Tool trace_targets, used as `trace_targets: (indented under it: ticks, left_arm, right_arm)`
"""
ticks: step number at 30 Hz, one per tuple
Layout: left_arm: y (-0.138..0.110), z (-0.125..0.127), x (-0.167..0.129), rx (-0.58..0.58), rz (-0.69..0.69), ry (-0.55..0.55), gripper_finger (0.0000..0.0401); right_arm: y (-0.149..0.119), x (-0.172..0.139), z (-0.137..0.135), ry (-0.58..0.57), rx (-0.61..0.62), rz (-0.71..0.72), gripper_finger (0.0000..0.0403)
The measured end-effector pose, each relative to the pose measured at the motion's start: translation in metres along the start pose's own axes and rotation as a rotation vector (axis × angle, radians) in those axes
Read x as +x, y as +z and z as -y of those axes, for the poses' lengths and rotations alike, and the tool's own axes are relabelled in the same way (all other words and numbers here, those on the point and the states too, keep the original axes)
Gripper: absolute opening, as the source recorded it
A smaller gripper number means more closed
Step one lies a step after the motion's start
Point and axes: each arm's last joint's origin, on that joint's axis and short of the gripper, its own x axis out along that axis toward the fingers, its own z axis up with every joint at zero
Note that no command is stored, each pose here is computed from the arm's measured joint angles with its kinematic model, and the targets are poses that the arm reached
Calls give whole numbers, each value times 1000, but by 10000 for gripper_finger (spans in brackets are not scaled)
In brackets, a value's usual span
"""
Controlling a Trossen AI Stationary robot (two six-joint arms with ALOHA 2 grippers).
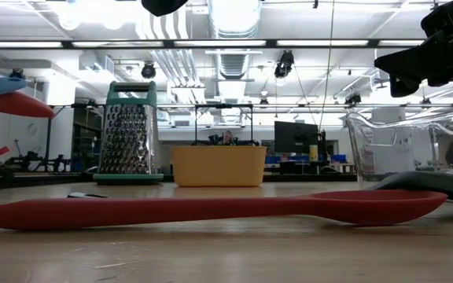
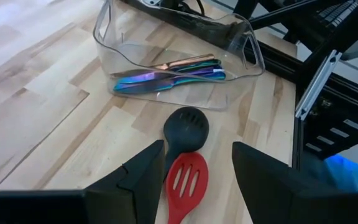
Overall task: Pick & Place Kitchen Items
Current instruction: Put the red serving spoon into the bottom transparent bin
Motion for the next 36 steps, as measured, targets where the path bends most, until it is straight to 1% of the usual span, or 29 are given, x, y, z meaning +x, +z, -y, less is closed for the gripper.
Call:
trace_targets:
  ticks: [21, 25, 27, 30, 36]
  left_arm:
    - [0, 0, 0, 2, -1, 1, 195]
    - [-4, 0, 4, 34, -16, -2, 195]
    - [-6, -1, 11, 39, -25, 1, 195]
    - [-11, -1, 24, 35, -54, -29, 195]
    - [-32, -5, 51, 75, -160, -47, 195]
  right_arm:
    - [0, 0, 0, 0, -1, 0, 8]
    - [0, 0, 0, 0, -1, 0, 8]
    - [0, 0, 0, 0, -1, 0, 8]
    - [0, 0, 0, 0, -1, 0, 8]
    - [0, 0, 0, 0, -1, 0, 8]
